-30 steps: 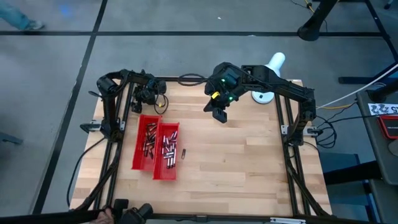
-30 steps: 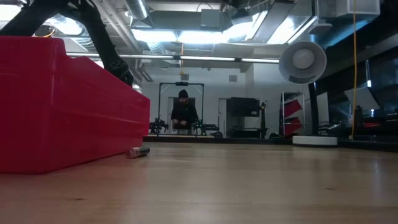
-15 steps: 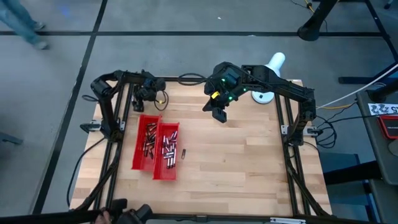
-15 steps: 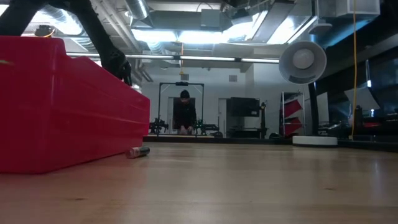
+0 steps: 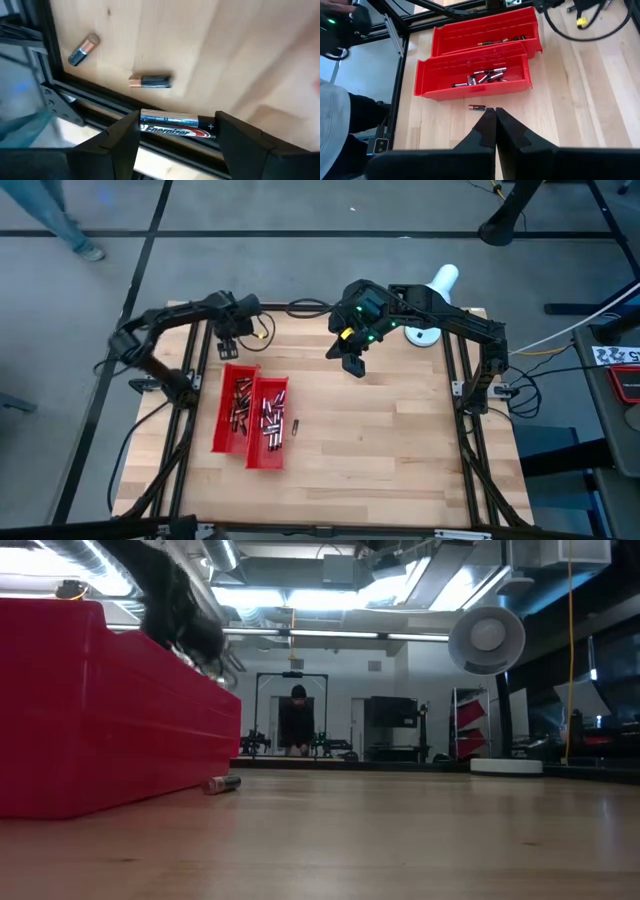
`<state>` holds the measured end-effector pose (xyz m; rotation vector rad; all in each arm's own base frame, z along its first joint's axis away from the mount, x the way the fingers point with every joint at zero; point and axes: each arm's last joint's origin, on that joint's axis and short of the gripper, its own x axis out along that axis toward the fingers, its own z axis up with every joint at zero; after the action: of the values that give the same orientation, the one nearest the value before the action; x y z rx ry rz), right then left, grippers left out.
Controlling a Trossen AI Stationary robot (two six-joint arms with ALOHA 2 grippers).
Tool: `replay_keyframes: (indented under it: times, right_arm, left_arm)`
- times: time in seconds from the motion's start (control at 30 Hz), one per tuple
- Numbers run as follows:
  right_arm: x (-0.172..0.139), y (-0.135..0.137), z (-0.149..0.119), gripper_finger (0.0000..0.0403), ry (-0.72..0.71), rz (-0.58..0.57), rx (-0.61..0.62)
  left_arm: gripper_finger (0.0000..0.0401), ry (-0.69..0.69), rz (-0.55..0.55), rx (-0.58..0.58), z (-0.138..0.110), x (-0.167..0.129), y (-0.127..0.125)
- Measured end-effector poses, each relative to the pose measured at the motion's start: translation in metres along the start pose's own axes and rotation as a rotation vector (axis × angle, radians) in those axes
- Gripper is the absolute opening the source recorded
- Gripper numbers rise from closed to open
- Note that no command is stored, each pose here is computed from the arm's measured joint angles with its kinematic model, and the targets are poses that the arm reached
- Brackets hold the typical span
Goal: Sort batteries
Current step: Put the silver battery into the right red bin, then put the black battery into the left red bin
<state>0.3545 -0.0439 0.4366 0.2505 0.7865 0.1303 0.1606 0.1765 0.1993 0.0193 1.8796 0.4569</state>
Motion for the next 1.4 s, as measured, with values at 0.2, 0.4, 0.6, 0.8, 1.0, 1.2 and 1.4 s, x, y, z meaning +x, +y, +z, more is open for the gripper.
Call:
replay_keyframes:
  times: [0.2,0.4,0.6,0.8,1.0,1.2,1.4]
  right_arm:
    - [0.0,-0.001,0.0,0.0003,-0.001,-0.002,-0.023]
    - [0.0,-0.001,0.0,0.0003,-0.003,-0.002,-0.05]
    - [0.0,-0.001,0.001,0.0003,-0.007,-0.002,-0.054]
    - [0.0,-0.001,0.001,0.0003,-0.006,-0.002,-0.057]
    - [0.0,-0.001,0.0,0.0003,0.001,-0.005,-0.055]
    - [0.005,-0.003,-0.003,0.0003,0.023,-0.011,-0.052]
    - [0.018,-0.008,-0.011,0.0003,0.075,-0.013,-0.033]
  left_arm:
    - [0.023,-0.263,-0.115,-0.082,-0.024,-0.039,-0.012]
    - [0.023,-0.556,-0.338,-0.126,-0.036,-0.071,-0.032]
    - [0.023,-0.807,-0.508,-0.048,-0.035,-0.1,-0.056]
    - [0.023,-0.916,-0.546,0.175,-0.029,-0.12,-0.09]
    - [0.023,-0.954,-0.514,0.375,-0.028,-0.129,-0.118]
    - [0.0246,-0.986,-0.375,0.352,-0.023,-0.129,-0.132]
    - [0.029,-0.968,-0.339,0.329,-0.021,-0.129,-0.141]
